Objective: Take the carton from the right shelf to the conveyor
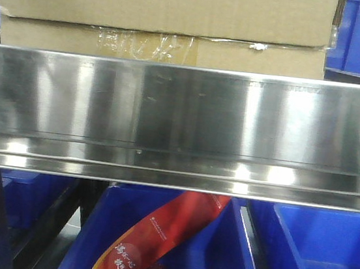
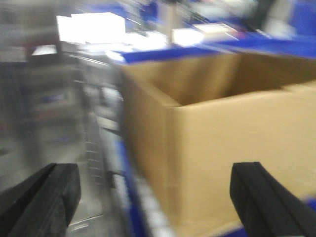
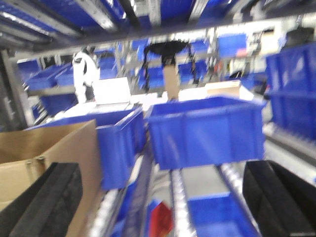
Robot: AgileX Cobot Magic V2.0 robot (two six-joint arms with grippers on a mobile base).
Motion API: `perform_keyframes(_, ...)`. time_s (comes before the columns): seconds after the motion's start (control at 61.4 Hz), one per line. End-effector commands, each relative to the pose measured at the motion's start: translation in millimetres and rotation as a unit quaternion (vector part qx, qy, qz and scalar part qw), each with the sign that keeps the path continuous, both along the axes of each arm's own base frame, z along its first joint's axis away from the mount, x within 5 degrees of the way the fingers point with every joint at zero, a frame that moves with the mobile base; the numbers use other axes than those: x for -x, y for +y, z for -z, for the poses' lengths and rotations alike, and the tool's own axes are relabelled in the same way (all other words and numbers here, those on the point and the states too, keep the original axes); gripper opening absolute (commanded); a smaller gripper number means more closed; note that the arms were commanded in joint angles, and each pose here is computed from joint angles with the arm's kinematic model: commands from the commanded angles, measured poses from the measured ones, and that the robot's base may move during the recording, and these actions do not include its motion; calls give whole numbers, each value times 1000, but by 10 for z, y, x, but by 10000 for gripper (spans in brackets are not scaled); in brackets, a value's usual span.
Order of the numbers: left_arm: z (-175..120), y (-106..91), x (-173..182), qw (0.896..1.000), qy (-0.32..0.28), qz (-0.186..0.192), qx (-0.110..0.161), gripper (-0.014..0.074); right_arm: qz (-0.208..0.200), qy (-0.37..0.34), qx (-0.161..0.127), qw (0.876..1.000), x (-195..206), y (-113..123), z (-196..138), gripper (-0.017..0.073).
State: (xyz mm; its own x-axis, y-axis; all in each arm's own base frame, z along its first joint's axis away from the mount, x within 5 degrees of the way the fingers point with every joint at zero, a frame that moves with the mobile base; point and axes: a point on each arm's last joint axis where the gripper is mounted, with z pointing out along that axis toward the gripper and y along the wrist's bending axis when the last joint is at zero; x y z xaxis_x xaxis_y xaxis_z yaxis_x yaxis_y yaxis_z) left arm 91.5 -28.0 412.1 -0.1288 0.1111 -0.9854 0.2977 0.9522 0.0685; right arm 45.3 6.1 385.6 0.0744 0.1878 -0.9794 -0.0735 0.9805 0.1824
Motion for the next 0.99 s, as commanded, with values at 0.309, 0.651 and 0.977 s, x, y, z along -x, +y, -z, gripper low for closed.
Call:
perform_keyframes(0.309, -632, -700, -761, 992, 86, 84, -30, 517, -158, 113, 46, 980, -449, 283, -777, 559)
perform_keyframes(0.651, -1002, -897, -1505, 975, 202, -87, -39, 517, -236, 264, 96, 930, -1424, 691, -1201, 559)
perform_keyframes(0.977, -1029, -711, -1974, 966, 229, -113, 40, 517, -240, 273, 101, 926, -2000, 856, -1332, 559)
